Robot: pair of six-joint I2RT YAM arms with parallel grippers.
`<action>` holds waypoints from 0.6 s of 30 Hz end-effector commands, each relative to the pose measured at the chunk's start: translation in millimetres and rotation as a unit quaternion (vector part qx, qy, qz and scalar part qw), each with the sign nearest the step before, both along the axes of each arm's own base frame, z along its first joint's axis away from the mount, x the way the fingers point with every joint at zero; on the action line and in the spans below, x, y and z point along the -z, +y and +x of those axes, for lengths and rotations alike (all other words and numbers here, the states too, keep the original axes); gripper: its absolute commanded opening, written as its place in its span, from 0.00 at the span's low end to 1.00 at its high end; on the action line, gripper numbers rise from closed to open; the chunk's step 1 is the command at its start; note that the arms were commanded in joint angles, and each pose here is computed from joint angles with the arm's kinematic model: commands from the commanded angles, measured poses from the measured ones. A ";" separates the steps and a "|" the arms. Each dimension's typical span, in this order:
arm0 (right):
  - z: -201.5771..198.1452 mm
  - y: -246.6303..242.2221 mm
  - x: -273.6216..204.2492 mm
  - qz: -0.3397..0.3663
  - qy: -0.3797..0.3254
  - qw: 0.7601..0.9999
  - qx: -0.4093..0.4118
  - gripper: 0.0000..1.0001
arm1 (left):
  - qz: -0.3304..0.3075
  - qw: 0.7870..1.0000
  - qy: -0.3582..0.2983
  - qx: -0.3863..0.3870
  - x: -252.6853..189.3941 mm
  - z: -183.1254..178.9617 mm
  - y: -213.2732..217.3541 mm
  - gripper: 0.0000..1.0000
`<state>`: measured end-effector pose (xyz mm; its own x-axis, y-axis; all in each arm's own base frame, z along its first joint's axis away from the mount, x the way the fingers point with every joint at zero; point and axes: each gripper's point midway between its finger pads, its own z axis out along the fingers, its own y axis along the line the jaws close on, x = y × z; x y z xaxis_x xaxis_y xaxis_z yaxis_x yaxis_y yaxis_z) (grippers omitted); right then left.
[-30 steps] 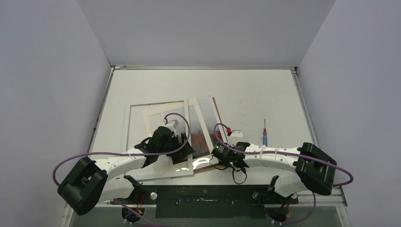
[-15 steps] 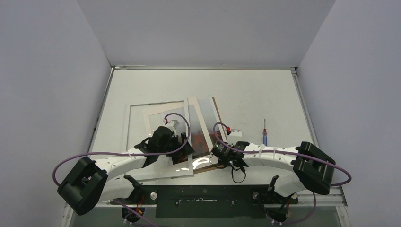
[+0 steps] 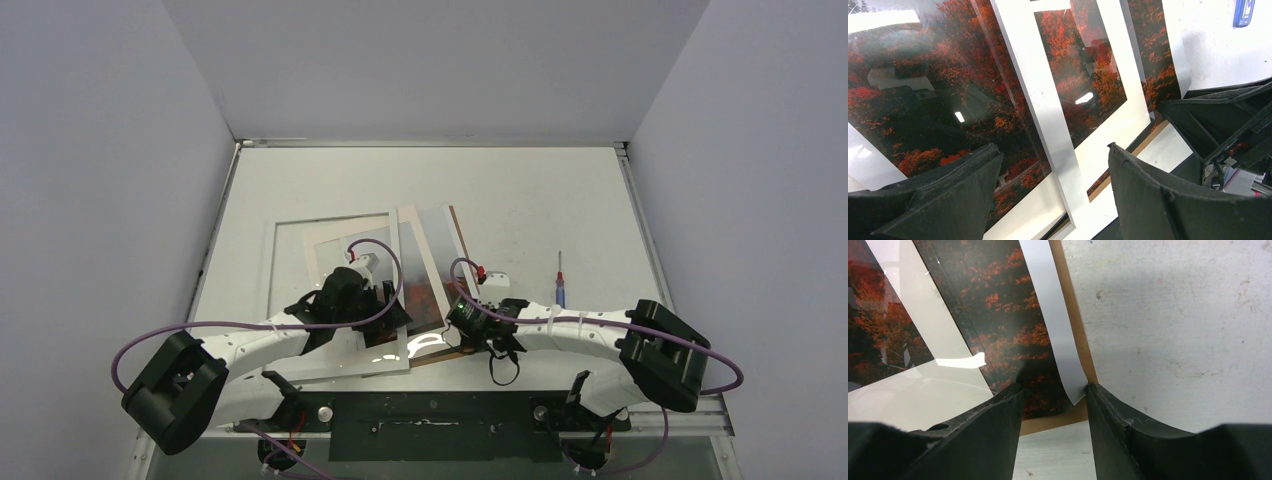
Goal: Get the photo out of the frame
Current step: Pick up the photo from the photo frame.
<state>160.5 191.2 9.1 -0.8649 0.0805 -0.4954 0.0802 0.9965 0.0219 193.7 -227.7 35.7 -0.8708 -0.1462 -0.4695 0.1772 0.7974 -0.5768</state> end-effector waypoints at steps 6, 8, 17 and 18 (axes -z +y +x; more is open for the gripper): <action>16.7 62.6 10.9 0.145 0.002 0.989 -0.014 0.49 | 0.072 0.993 0.090 0.007 46.8 -39.7 29.0 0.78; 21.6 63.7 8.1 0.153 -0.004 0.988 -0.015 0.50 | 0.072 0.993 0.090 0.007 46.8 -39.7 28.9 0.78; 54.0 72.6 -24.3 0.271 -0.042 0.962 -0.012 0.58 | 0.072 0.993 0.091 0.006 45.7 -39.9 29.1 0.77; 57.5 72.0 -26.2 0.281 -0.043 0.959 -0.013 0.60 | 0.073 0.993 0.092 0.006 45.8 -39.8 29.4 0.78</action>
<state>210.6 239.4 25.2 -0.8132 0.3028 -0.4969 0.0904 0.9093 0.4062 193.6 -229.0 35.1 -0.8726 -0.1437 -0.4669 0.1798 0.7941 -0.5805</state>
